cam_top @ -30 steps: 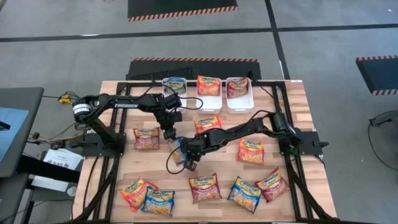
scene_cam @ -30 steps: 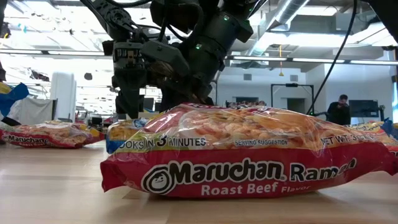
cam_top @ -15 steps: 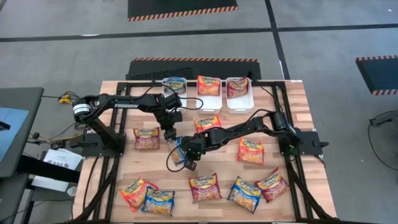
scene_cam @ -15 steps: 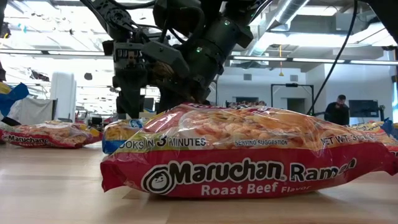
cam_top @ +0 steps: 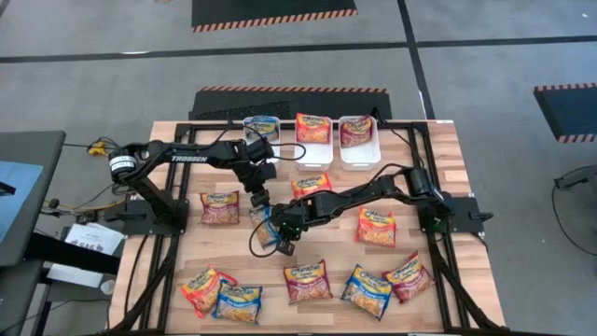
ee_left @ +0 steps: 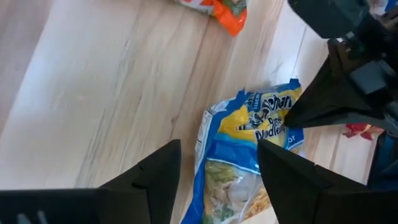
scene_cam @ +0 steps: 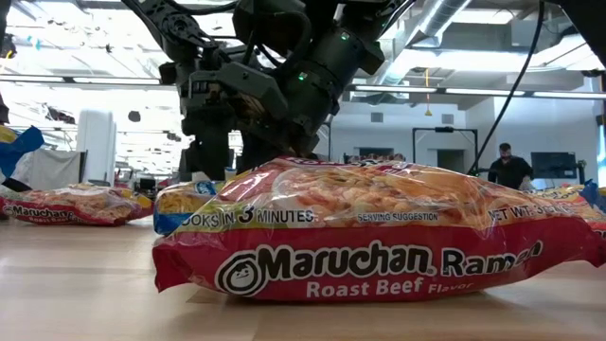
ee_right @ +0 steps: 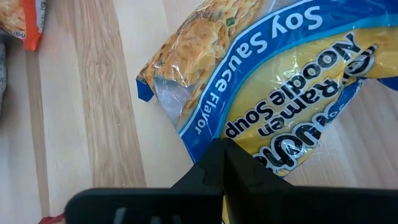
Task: Sort Maruchan noodles
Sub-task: Put the blue noodle pack into the left white bin
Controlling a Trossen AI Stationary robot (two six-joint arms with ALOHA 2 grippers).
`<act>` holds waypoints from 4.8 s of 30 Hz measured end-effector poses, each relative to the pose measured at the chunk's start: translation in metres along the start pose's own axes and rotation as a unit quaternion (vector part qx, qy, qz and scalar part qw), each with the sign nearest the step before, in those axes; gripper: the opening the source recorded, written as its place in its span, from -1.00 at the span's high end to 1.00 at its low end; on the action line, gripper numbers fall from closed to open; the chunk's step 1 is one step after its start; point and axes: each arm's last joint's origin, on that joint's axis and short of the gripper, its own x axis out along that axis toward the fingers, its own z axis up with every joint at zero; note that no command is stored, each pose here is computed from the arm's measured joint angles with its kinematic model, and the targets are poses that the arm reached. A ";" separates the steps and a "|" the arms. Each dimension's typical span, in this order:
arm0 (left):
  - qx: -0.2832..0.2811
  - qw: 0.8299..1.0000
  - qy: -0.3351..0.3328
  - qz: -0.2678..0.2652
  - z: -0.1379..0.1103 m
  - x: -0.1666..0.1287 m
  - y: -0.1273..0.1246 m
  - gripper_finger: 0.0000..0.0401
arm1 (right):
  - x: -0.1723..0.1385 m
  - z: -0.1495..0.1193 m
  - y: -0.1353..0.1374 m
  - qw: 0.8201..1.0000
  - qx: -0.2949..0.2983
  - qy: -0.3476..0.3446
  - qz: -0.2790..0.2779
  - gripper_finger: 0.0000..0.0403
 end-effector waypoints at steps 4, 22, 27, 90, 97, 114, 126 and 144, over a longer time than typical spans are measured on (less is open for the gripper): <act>-0.007 0.999 0.003 -0.033 -0.009 0.008 0.004 0.01 | 0.000 0.000 -0.001 1.000 -0.001 0.000 0.000 0.93; -0.016 0.994 -0.001 -0.112 -0.039 0.035 0.006 0.00 | 0.001 0.004 -0.004 1.000 0.011 -0.011 0.010 0.93; -0.002 0.993 0.002 -0.122 -0.039 0.035 0.004 0.01 | 0.001 0.007 -0.008 0.999 0.026 -0.017 0.009 0.93; 0.020 0.961 -0.118 -0.249 -0.004 0.011 0.014 1.00 | -0.207 0.024 -0.076 0.972 0.090 -0.035 -0.216 0.86; -0.003 0.960 -0.141 -0.243 -0.001 -0.001 0.033 1.00 | -0.208 0.027 -0.092 0.987 0.084 0.000 -0.135 0.86; -0.021 0.957 -0.164 -0.239 -0.001 -0.014 0.055 1.00 | -0.211 0.056 -0.125 0.994 -0.031 -0.080 0.073 0.73; -0.021 0.957 -0.164 -0.239 -0.001 -0.014 0.055 1.00 | -0.145 0.052 -0.129 0.997 -0.014 -0.007 0.080 0.04; -0.019 0.958 -0.165 -0.235 -0.001 -0.014 0.055 1.00 | -0.073 0.052 -0.126 0.996 -0.009 -0.004 0.090 -0.07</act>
